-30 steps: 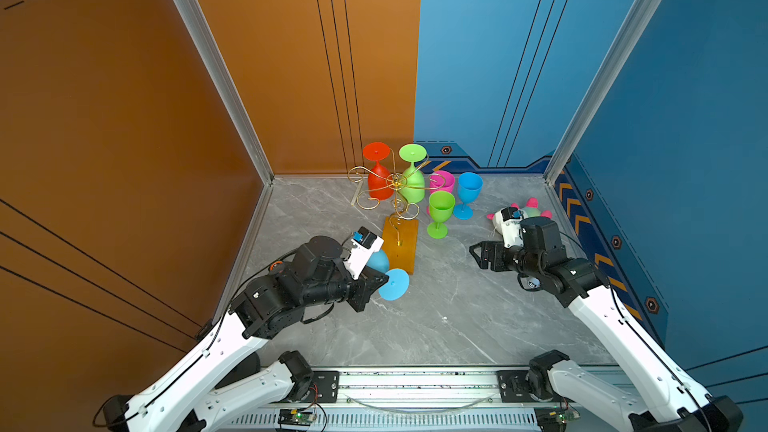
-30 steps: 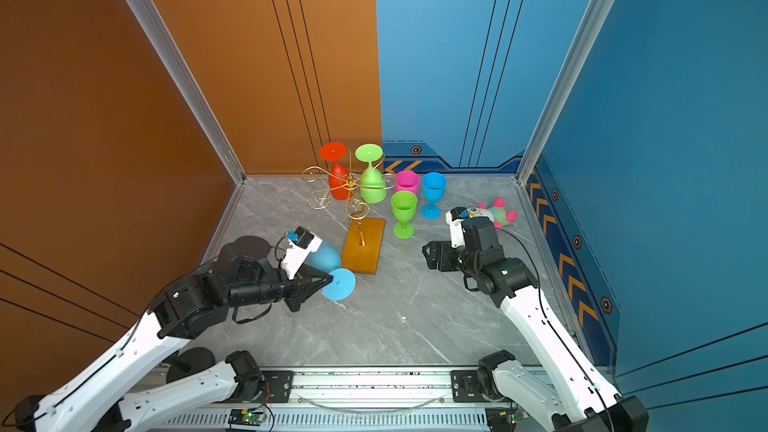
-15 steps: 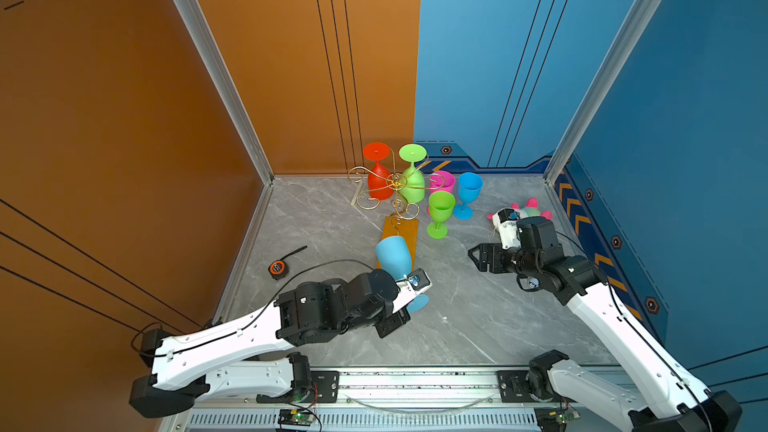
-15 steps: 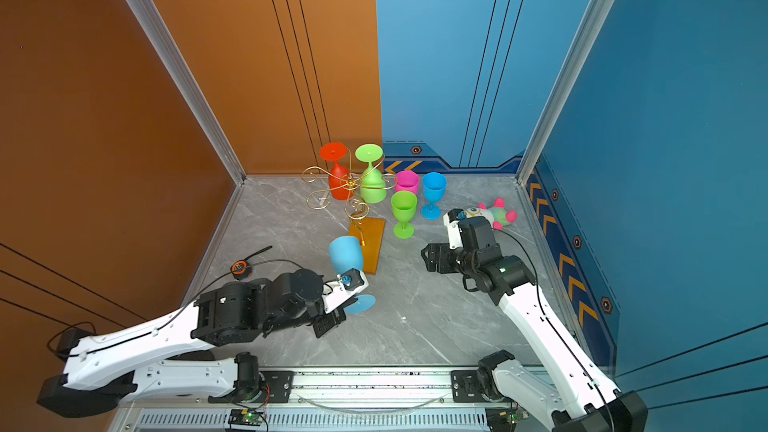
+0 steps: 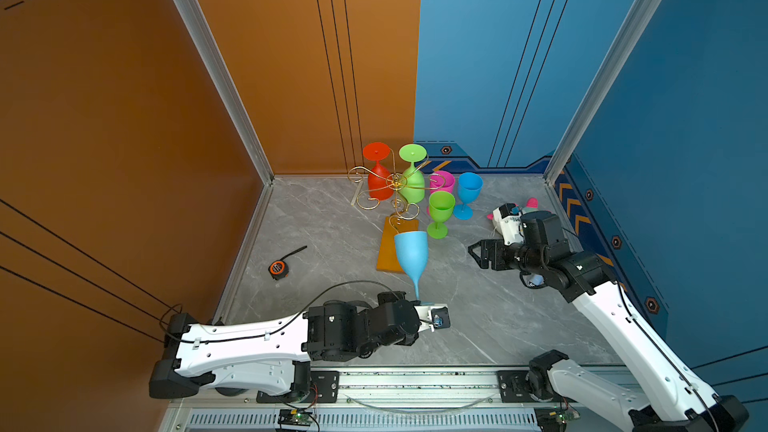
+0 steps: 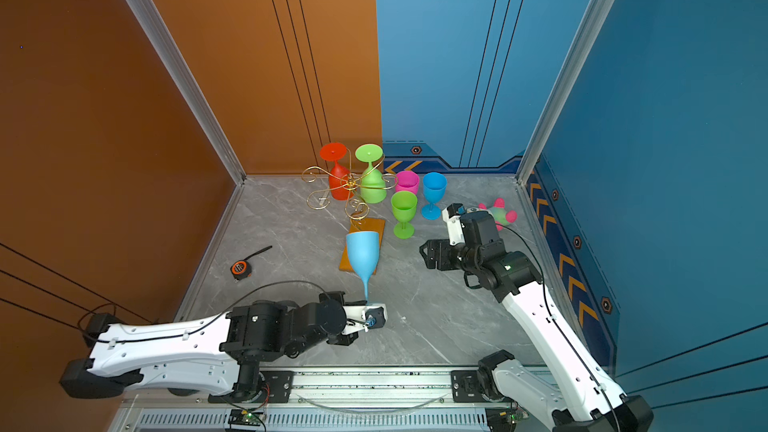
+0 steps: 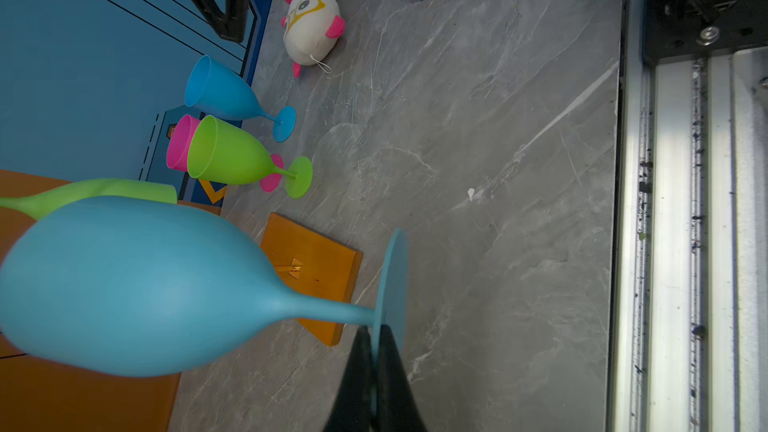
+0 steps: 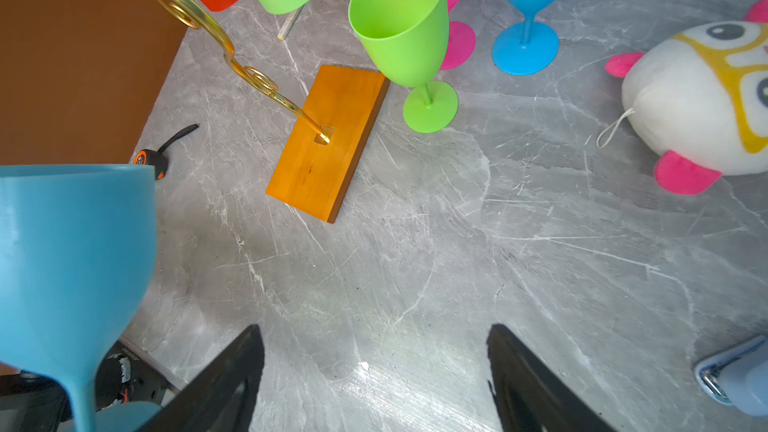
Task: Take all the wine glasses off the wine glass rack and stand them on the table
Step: 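Carry the cyan glass toward the robot and turn it upright with the left gripper, then grasp the cyan glass's bowl rim with the right gripper above the left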
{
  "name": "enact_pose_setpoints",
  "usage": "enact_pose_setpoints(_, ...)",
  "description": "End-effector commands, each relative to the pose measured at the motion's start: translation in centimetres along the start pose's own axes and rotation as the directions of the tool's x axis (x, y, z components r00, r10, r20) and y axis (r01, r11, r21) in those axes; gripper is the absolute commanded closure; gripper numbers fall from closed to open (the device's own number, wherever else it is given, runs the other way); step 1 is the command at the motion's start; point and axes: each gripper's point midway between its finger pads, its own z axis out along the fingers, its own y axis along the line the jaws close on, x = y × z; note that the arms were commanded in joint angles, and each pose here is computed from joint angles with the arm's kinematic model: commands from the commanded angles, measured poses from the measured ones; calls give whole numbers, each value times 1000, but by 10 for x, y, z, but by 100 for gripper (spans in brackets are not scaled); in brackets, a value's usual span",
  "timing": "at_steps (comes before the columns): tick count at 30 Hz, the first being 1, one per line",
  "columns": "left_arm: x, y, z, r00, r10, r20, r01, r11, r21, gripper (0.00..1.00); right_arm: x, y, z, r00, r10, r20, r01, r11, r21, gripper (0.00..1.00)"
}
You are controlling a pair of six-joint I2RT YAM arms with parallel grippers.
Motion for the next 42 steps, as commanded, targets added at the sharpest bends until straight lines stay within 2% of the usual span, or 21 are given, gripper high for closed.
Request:
enact_pose_setpoints(1, -5, 11, -4, 992, 122, 41, -116, 987, -115, 100, -1, 13, -9, 999, -24, -20, 23, 999, -45, 15)
enact_pose_setpoints(7, 1, 1, 0, 970, 235, 54, -224, 962, -158, 100, -14, 28, -19, 998, -55, 11, 55, 994, -93, 15)
enact_pose_setpoints(12, 10, -8, 7, 934, 357, 21, -347, 919, -185, 100, -23, 44, -25, 998, -67, 17, 69, 986, -153, 15)
enact_pose_setpoints(16, 23, -9, 13, 894, 444, -59, -445, 868, -220, 100, -27, 57, -29, 997, -81, 18, 83, 975, -206, 15)
enact_pose_setpoints(19, 23, -8, 16, 879, 471, -76, -473, 843, -257, 100, -30, 68, -32, 996, -88, 17, 89, 964, -249, 17)
enact_pose_setpoints(20, 23, -7, 16, 857, 507, -94, -512, 816, -269, 100, -32, 72, -34, 996, -86, 14, 87, 960, -267, 18)
enact_pose_setpoints(24, 27, -9, 22, 809, 569, -145, -585, 757, -293, 100, -34, 90, -38, 995, -96, 0, 90, 935, -342, 23)
enact_pose_setpoints(29, 33, -10, 28, 765, 611, -204, -643, 706, -297, 100, -33, 107, -40, 991, -127, -32, 104, 912, -398, 33)
enact_pose_setpoints(36, 35, -6, 29, 733, 632, -252, -680, 658, -325, 100, -25, 110, -34, 980, -184, -69, 146, 917, -371, 42)
enact_pose_setpoints(42, 38, -3, 28, 700, 652, -290, -712, 612, -343, 100, -22, 110, -29, 973, -214, -91, 171, 922, -347, 43)
